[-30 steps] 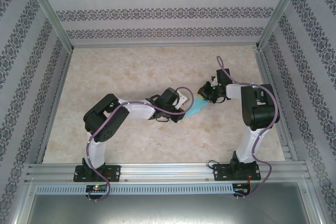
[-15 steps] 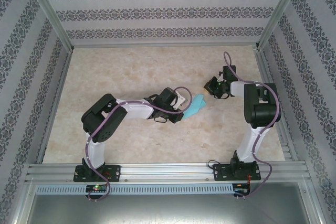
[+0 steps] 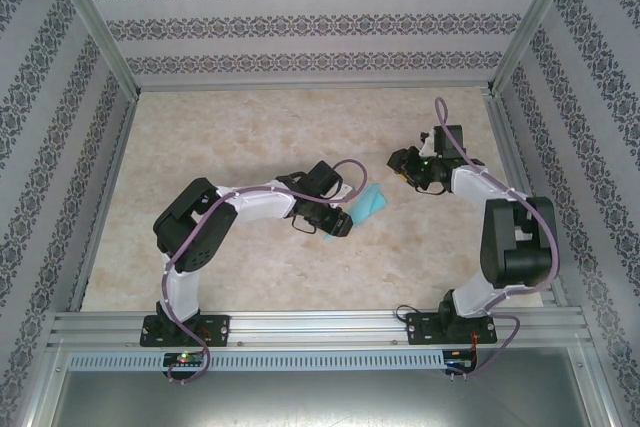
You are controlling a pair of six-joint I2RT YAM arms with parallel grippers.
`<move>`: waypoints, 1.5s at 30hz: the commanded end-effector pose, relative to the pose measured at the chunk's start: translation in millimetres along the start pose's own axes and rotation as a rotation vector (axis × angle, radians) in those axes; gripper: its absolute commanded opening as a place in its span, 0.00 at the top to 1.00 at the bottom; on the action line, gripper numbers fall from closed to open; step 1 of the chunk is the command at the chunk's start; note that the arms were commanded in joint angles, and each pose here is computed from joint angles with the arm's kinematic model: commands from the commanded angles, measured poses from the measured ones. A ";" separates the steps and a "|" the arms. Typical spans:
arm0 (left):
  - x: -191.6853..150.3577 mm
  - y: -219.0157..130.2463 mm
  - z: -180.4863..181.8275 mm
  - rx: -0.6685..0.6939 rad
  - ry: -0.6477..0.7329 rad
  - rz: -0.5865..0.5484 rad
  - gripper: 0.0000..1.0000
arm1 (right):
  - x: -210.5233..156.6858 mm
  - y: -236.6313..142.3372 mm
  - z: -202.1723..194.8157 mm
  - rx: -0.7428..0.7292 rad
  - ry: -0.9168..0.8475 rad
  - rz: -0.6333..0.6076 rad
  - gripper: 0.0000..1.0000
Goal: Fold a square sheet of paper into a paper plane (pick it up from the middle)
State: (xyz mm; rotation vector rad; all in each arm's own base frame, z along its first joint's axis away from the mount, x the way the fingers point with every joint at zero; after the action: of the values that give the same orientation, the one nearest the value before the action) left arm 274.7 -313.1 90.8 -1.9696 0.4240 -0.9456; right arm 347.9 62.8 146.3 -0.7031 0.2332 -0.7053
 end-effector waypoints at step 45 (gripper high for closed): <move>24.6 -4.7 4.2 0.164 0.079 0.082 0.71 | -52.3 -16.9 -43.9 -0.021 0.038 0.077 0.56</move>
State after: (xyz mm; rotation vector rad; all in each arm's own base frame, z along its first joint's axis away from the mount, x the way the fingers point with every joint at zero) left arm 290.7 -326.5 100.6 -1.7289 0.4497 -1.0073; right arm 282.6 62.1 121.9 -0.7631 0.3046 -0.6469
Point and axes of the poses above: each hand's point on the last joint's axis, 136 mm out from that joint toward the fingers, its own y axis out along the fingers, its own z axis along the line the jaws close on, x = y × z, the point moved 7 cm from there along -y, back along the fingers, and after that the axes turned 15 degrees about y, right-handed, at the moved point
